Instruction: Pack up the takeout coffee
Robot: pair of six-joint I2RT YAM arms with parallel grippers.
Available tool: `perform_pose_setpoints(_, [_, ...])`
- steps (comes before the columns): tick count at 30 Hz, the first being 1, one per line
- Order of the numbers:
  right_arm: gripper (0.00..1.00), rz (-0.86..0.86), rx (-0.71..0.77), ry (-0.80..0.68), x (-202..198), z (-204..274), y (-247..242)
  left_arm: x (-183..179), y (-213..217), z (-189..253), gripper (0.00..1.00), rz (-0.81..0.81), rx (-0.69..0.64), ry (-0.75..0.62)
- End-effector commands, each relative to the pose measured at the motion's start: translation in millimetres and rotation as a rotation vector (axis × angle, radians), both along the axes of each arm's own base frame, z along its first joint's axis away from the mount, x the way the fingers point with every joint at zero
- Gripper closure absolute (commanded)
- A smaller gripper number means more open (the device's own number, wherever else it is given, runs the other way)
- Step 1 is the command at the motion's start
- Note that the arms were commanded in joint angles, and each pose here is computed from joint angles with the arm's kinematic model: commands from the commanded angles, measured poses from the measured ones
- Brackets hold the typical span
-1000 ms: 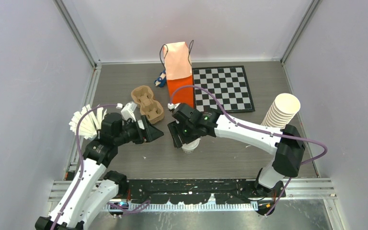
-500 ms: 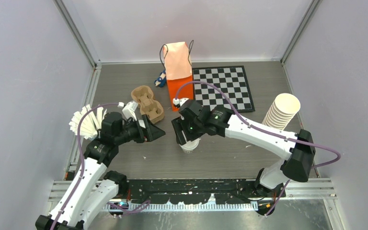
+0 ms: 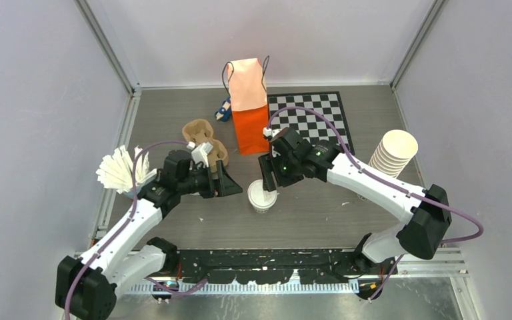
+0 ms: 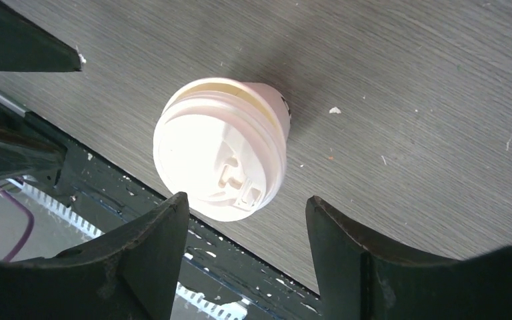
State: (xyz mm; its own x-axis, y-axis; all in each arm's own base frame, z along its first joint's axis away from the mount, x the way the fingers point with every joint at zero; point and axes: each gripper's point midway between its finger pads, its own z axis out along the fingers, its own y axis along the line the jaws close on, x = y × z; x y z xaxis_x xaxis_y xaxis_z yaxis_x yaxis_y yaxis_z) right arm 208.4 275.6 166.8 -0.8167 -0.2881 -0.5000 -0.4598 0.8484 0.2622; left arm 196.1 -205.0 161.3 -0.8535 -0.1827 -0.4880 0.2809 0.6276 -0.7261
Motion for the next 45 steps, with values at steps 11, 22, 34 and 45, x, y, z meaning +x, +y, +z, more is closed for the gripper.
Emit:
perform_pose_setpoints(11, [0.43, 0.078, 0.07, -0.015, 15, 1, 5, 27, -38, -1, 0.25, -0.087, -0.029, -0.132])
perform_pose_setpoints(22, [0.45, 0.12, 0.076, 0.013, 20, -10, 9, 25, -53, -7, 0.27, -0.169, -0.07, -0.147])
perform_pose_setpoints(34, [0.56, 0.108, 0.077, 0.01, 34, -16, 9, 28, -57, -28, 0.33, -0.189, -0.03, -0.104])
perform_pose_setpoints(45, [0.63, 0.118, 0.094, 0.025, 40, -17, 18, 33, -58, -27, 0.43, -0.184, -0.026, -0.115])
